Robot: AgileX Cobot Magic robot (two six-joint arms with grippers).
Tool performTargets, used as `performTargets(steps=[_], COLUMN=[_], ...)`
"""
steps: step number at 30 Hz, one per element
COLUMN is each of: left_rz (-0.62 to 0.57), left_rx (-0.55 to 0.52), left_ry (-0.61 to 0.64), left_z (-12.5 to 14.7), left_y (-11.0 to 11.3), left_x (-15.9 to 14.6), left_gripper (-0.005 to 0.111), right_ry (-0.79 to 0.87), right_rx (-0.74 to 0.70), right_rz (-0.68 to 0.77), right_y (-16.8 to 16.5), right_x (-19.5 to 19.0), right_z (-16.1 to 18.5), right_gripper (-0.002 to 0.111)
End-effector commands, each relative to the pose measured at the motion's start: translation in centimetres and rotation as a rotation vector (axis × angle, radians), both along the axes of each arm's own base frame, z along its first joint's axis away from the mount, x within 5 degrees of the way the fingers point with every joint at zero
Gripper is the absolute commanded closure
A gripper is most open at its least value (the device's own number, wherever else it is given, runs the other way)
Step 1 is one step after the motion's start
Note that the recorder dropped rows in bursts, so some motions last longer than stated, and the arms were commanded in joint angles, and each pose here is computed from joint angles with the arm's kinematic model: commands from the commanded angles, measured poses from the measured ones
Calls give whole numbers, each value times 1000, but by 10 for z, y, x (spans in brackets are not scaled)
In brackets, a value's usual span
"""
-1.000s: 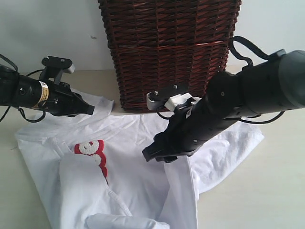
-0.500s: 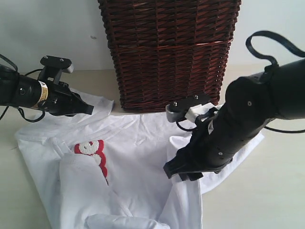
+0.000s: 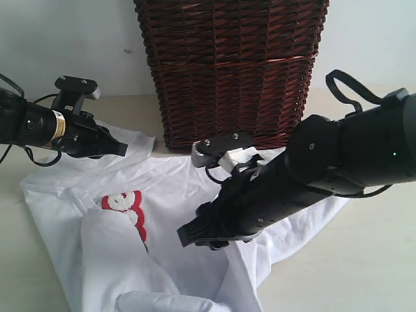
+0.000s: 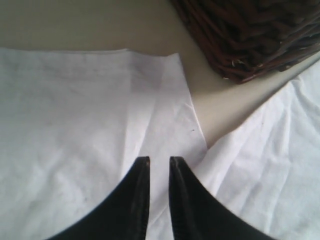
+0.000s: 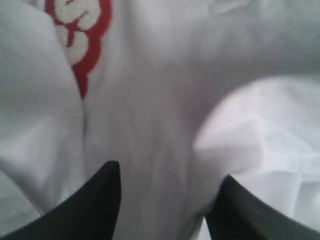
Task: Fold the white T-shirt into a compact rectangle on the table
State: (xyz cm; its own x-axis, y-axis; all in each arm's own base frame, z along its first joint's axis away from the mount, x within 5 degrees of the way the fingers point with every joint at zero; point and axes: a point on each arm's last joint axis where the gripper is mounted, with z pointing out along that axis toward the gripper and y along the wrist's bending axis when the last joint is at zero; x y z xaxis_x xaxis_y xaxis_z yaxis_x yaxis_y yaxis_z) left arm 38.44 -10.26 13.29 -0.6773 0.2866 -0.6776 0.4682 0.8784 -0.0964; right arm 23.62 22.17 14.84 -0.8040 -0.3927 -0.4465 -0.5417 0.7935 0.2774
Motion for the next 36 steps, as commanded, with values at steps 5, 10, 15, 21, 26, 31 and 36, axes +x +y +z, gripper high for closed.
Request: performTargets(steps=[5, 10, 15, 21, 26, 31, 36], left_rz=[36, 100, 101, 103, 103, 103, 103], left_rx=[8, -35, -60, -61, -66, -66, -66], left_ry=[-15, 7, 18, 5, -18, -21, -21], left_z=[3, 3, 3, 8, 18, 20, 20], left_y=[12, 33, 40, 41, 42, 42, 42], left_x=[5, 9, 9, 9, 7, 7, 7], left_gripper=[90, 90, 90, 90, 90, 90, 90], right_ry=[-70, -118, -105, -19, -50, -118, -160], right_rx=[22, 4, 50, -33, -40, -22, -57], right_rz=[66, 126, 102, 153, 186, 258, 145], right_y=[20, 20, 32, 40, 39, 35, 15], right_x=[-13, -12, -5, -9, -9, -15, -13], right_z=[2, 3, 10, -31, -24, 12, 34], right_gripper=[54, 54, 54, 54, 54, 54, 54])
